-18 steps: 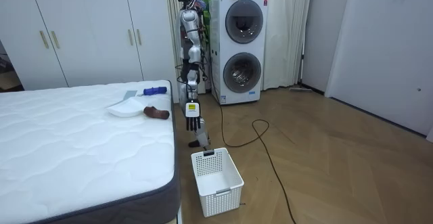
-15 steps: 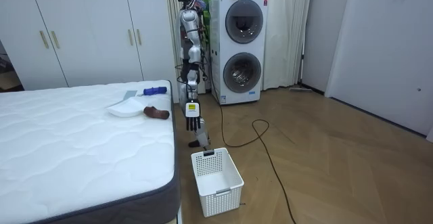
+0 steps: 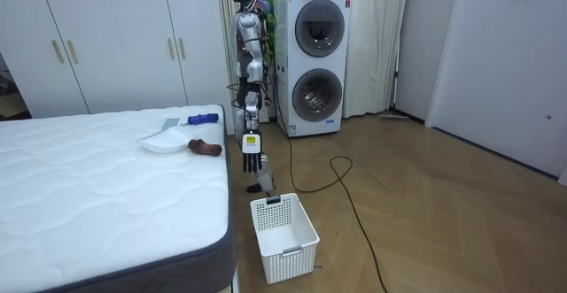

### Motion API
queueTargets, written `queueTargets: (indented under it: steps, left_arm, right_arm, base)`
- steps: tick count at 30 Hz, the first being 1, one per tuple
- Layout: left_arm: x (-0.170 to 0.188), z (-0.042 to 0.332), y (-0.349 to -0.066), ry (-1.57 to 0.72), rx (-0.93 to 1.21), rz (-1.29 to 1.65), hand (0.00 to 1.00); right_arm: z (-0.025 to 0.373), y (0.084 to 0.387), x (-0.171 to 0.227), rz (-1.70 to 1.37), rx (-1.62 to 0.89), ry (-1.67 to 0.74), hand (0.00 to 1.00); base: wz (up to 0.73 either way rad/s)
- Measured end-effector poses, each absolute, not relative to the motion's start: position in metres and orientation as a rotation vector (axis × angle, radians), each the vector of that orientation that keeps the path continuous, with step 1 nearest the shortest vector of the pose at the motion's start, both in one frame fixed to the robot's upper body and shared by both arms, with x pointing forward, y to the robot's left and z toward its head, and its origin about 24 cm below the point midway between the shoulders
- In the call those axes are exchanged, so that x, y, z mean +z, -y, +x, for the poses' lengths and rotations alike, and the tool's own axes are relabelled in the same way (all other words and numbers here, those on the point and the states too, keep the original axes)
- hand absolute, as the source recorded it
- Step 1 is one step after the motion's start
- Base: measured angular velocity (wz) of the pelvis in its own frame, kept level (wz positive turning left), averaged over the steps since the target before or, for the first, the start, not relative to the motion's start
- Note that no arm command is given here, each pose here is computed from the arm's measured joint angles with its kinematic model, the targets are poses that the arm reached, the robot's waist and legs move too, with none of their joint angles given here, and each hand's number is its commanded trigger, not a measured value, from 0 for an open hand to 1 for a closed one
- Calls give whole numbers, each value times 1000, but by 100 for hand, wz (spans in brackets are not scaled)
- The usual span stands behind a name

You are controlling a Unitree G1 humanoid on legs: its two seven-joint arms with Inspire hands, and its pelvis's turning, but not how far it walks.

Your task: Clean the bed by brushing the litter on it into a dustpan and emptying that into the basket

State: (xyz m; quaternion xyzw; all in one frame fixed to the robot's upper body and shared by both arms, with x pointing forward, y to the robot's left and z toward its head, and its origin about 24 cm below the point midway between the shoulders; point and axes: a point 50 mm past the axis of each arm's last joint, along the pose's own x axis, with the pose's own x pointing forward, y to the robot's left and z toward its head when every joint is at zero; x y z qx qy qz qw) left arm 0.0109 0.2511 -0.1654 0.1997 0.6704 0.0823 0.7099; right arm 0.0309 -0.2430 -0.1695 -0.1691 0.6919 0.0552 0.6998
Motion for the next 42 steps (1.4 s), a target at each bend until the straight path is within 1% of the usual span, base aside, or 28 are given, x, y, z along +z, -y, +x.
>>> queueTargets:
  steps: [11,16,22,24,26,28,30,36,42]
  left_arm:
    - [-154,39,-267,-1277,400,497,0]
    - [-150,47,-269,-1227,441,527,0]
    - [-143,64,-267,-1136,415,569,0]
    - [-134,75,-267,-1039,429,590,0]
    - [-112,112,-267,-792,453,621,0]
    - [-100,134,-263,-652,451,638,0]
    - [-92,149,-258,-572,436,659,0]
    - [-95,151,-244,-545,380,688,0]
    - [-104,146,-237,-584,320,702,0]
  right_arm:
    - [31,242,-170,-377,106,-1482,0]
    - [34,244,-169,-386,102,-1450,0]
    - [47,247,-166,-400,109,-1364,0]
    - [46,248,-166,-396,103,-1364,0]
    - [48,249,-165,-399,103,-1356,0]
    - [47,251,-164,-405,101,-1352,0]
    - [48,253,-164,-408,97,-1351,0]
    - [42,251,-165,-402,101,-1370,0]
    - [56,247,-164,-358,78,-1320,0]
  base:
    - [1]
    - [10]
    - [19]
    - [15]
    - [-5]
    - [-15]
    - [-27]
    - [-19]
    - [-1]
